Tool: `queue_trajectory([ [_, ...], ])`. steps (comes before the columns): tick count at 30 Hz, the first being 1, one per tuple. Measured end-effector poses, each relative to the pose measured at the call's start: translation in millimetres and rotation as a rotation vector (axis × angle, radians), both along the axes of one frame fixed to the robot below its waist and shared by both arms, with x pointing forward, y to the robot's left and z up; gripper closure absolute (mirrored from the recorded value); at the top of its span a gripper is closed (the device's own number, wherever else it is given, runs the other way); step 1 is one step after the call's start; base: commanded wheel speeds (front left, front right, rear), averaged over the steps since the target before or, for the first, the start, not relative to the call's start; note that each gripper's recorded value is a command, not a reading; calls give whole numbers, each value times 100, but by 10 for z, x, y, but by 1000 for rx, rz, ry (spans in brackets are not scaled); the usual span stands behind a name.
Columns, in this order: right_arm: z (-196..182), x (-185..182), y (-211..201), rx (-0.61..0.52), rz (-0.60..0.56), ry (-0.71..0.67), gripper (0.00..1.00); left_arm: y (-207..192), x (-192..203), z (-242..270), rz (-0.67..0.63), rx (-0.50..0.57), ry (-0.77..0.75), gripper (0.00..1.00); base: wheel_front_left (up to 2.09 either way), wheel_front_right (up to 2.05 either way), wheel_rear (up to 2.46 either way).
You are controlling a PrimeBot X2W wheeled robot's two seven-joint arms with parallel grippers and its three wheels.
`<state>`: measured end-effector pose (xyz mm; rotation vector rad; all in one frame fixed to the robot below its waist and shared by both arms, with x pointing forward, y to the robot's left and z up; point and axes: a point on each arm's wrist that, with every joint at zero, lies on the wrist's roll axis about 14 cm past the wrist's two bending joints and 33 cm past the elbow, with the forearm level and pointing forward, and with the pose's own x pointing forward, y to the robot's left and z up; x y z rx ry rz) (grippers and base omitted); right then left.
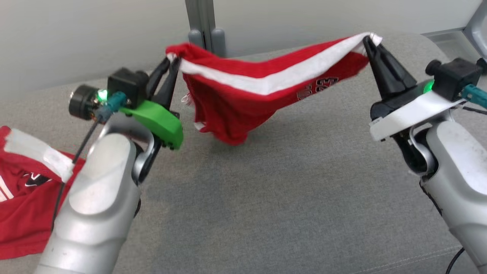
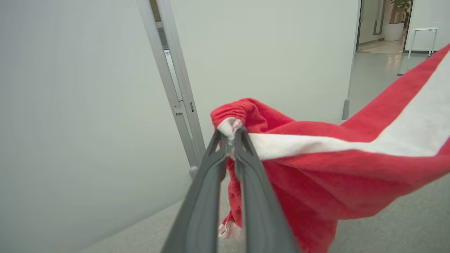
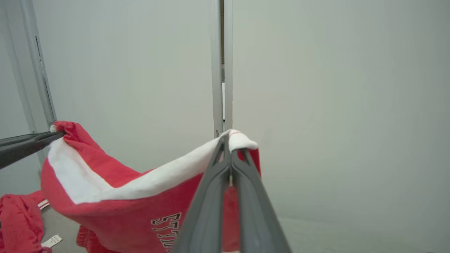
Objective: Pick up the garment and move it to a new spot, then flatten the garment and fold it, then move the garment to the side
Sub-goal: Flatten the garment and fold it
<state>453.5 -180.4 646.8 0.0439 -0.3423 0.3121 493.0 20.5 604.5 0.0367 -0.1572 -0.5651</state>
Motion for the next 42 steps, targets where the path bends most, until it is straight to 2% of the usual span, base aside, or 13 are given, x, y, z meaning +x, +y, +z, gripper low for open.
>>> queue_trajectory([
  [5, 590, -119, -28, -35, -12, -146, 100, -99, -18, 813, -32, 4, -144, 100, 0, 0, 0],
  [10, 863, -276, -9, -32, -21, -204, 100, -143, -95, 1282, -42, 61, -220, 100, 0, 0, 0],
  [18, 808, -393, -83, -23, -67, -174, 100, -180, -208, 1484, -73, 12, -203, 100, 0, 0, 0],
  [23, 660, -295, -174, -40, -106, -101, 100, -81, -104, 1262, -40, -10, -119, 100, 0, 0, 0],
  [31, 667, 203, -244, -86, -133, -51, 100, -30, 350, 1035, -7, -46, -5, 100, 0, 0, 0],
  [37, 811, 868, -166, -113, -125, -83, 100, 32, 993, 929, 39, -46, 11, 100, 0, 0, 0],
  [42, 784, 1393, -110, -195, -142, -109, 100, 7, 1469, 840, 64, -63, -17, 100, 0, 0, 0],
])
